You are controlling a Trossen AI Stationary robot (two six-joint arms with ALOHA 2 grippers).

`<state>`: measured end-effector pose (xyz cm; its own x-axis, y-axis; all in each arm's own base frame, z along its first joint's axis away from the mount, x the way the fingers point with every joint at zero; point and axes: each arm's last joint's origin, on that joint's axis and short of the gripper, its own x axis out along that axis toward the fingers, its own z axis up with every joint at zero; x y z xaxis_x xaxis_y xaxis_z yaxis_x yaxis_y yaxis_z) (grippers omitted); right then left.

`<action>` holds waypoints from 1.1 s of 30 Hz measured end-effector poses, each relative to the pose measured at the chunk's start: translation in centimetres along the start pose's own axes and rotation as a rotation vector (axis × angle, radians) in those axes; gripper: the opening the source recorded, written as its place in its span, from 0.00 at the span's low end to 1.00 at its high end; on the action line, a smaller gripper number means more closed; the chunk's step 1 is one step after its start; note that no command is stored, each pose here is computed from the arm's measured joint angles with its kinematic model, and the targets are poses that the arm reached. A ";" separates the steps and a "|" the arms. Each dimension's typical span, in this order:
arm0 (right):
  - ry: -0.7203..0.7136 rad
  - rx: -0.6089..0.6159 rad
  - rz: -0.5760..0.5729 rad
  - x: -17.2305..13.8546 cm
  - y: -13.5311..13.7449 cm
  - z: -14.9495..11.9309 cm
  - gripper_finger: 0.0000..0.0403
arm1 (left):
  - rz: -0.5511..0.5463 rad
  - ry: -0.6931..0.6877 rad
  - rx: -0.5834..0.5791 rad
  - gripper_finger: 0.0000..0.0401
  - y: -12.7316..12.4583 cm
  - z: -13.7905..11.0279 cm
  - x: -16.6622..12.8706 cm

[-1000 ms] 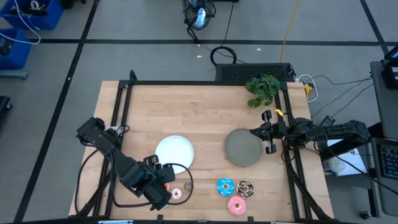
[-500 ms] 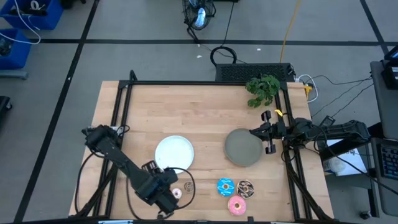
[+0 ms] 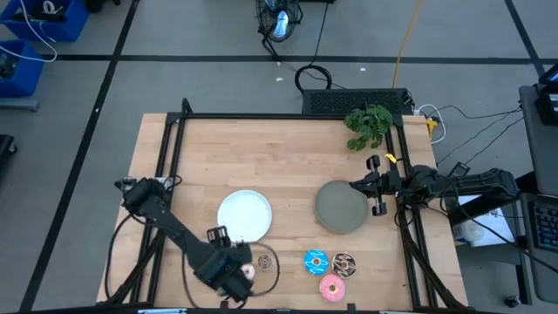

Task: Pick & Place donuts
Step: Put the small orange donut on the white plate

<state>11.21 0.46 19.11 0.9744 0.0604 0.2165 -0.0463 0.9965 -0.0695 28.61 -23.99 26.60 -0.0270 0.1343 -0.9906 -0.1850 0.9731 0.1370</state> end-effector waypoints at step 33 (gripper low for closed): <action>0.001 -0.002 -0.004 0.0 0.0 0.0 0.00 | -0.039 0.036 0.025 0.62 -0.6 -0.3 7.5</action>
<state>11.21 0.45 19.11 0.9747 0.0568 0.2161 -0.0424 0.9966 -0.0704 28.25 -23.63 19.07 -0.0561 0.0900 -0.9944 -0.1617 0.9820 0.0980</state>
